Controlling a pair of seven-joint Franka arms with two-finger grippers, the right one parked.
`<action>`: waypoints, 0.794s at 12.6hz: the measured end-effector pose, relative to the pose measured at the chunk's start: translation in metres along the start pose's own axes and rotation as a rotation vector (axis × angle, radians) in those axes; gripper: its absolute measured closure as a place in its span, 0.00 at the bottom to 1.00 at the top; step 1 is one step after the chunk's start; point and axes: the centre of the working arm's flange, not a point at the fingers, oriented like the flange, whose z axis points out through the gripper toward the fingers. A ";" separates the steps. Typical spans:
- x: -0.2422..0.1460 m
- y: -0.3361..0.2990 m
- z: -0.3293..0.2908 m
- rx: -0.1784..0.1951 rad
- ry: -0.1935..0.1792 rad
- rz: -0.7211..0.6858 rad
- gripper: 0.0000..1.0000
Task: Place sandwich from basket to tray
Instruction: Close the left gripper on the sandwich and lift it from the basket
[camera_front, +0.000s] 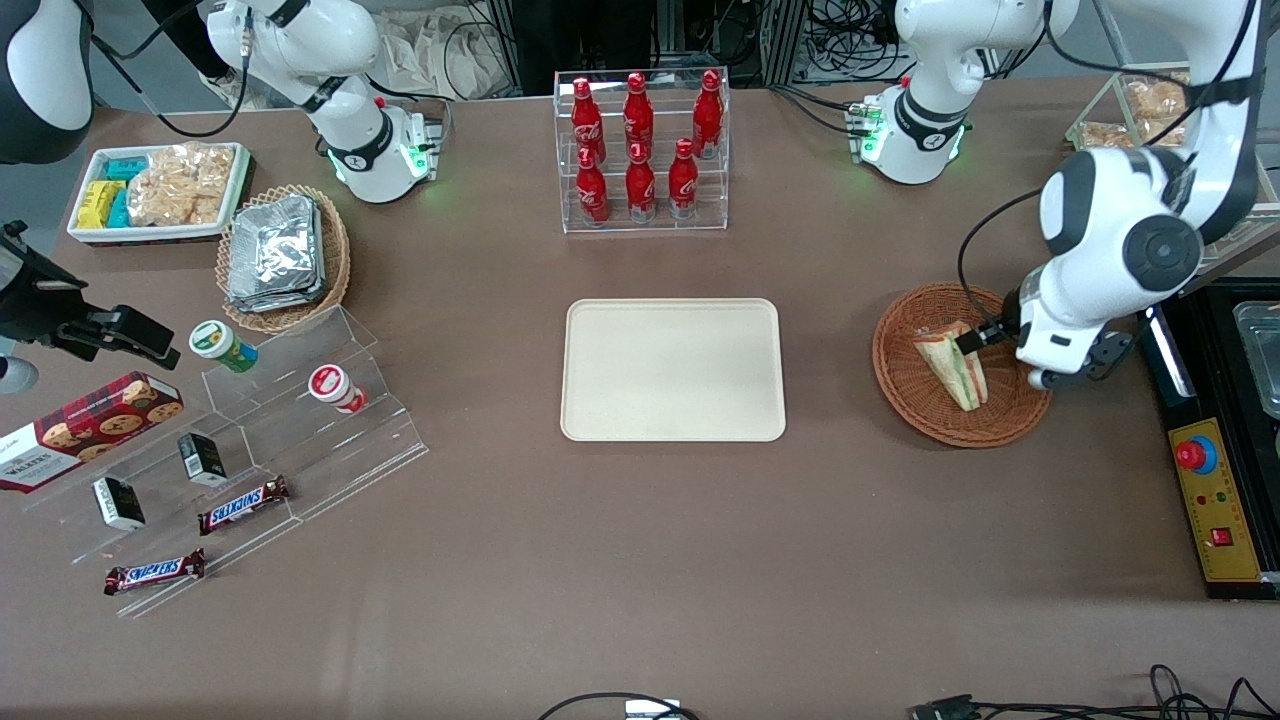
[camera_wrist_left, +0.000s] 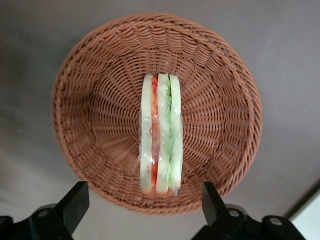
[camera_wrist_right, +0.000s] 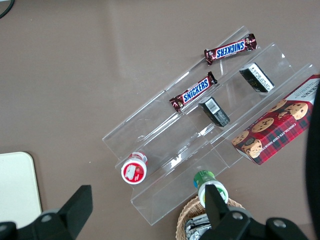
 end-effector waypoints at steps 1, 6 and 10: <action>0.003 0.002 0.015 -0.001 0.000 -0.001 0.00; -0.001 0.003 0.094 -0.002 -0.003 0.001 0.01; -0.001 0.004 0.100 0.003 -0.012 0.001 0.05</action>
